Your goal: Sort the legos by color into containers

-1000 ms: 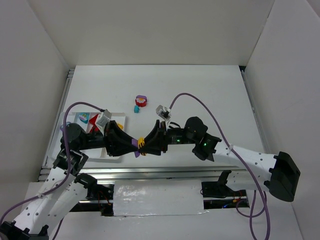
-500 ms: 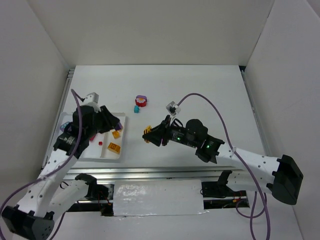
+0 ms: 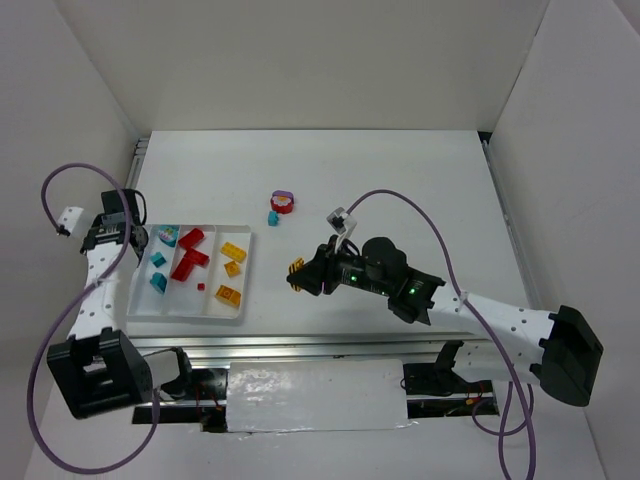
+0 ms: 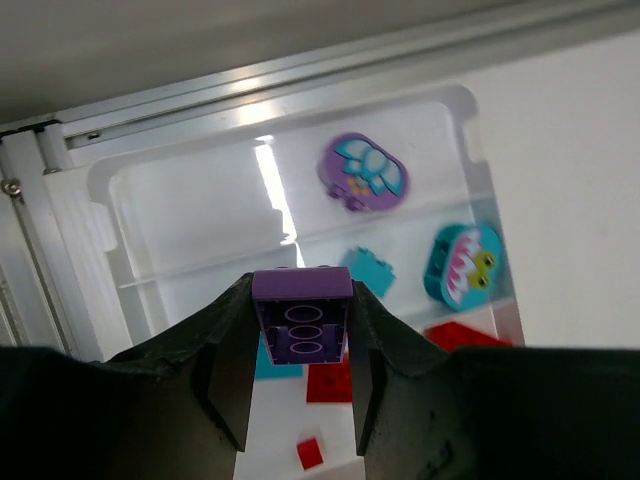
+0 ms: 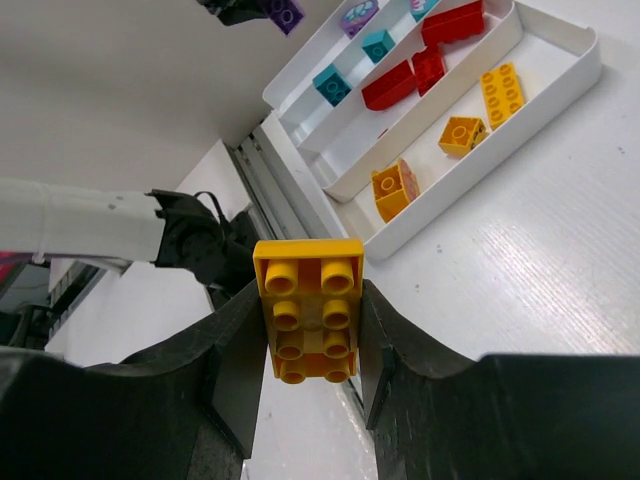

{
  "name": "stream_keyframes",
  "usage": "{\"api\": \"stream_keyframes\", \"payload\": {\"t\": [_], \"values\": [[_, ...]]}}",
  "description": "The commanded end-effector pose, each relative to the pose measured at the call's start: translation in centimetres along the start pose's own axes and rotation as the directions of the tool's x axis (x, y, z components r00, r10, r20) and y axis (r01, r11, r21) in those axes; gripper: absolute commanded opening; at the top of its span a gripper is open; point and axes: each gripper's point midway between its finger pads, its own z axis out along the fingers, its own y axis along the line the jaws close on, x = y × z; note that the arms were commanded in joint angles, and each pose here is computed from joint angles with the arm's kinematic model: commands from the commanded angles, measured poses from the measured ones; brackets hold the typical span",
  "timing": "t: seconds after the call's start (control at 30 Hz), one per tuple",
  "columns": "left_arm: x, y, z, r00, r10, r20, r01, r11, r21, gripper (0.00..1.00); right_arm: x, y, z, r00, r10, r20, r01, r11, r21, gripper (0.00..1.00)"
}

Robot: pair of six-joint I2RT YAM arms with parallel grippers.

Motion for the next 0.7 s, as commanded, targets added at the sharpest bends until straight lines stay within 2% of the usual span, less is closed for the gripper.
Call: {"api": "stream_keyframes", "payload": {"t": [0.0,0.13,0.17,0.33,0.43,0.47,0.53,0.57,0.63,0.67], "values": [[-1.8,0.0,2.3,0.992,-0.125,0.014,0.125,0.99,-0.07,0.0,-1.9,2.4,-0.1,0.999,0.001,0.035,0.002,0.996,-0.09,0.0],[-2.6,1.0,4.6,0.993,-0.107,0.042,0.114,0.971,-0.21,0.0,-1.2,2.8,0.9,1.0,0.011,-0.008,-0.011,0.993,-0.117,0.0],[-1.9,2.1,5.8,0.996,-0.085,0.018,0.087,0.957,-0.276,0.01,-1.3,2.9,1.0,1.0,0.009,-0.005,-0.01,0.992,-0.123,0.0],[0.5,2.3,9.2,0.987,-0.124,-0.103,0.088,0.95,-0.3,0.0,-1.4,3.3,1.9,0.999,0.006,-0.034,-0.01,0.991,-0.135,0.0],[1.7,2.6,10.5,0.979,-0.133,-0.153,0.082,0.949,-0.303,0.08,-1.2,3.9,1.9,0.998,-0.006,-0.057,-0.003,0.988,-0.157,0.0],[1.9,2.8,10.8,0.977,-0.141,-0.157,0.086,0.946,-0.313,0.18,-1.2,4.0,1.9,0.998,-0.007,-0.061,-0.003,0.987,-0.16,0.0],[2.3,2.9,10.9,0.975,-0.149,-0.167,0.09,0.945,-0.313,0.26,-1.3,4.1,1.9,0.998,-0.011,-0.062,0.001,0.987,-0.161,0.0],[2.5,3.1,10.8,0.974,-0.151,-0.168,0.093,0.946,-0.311,0.38,-1.2,4.1,1.9,0.997,-0.013,-0.07,0.002,0.987,-0.163,0.0],[2.6,2.9,10.8,0.973,-0.158,-0.167,0.104,0.951,-0.293,0.54,-1.1,4.2,1.9,0.997,-0.013,-0.073,0.001,0.986,-0.164,0.0],[2.5,2.9,10.6,0.972,-0.173,-0.161,0.12,0.949,-0.292,0.68,-1.1,4.4,1.9,0.997,-0.015,-0.072,0.003,0.985,-0.17,0.0]]}}
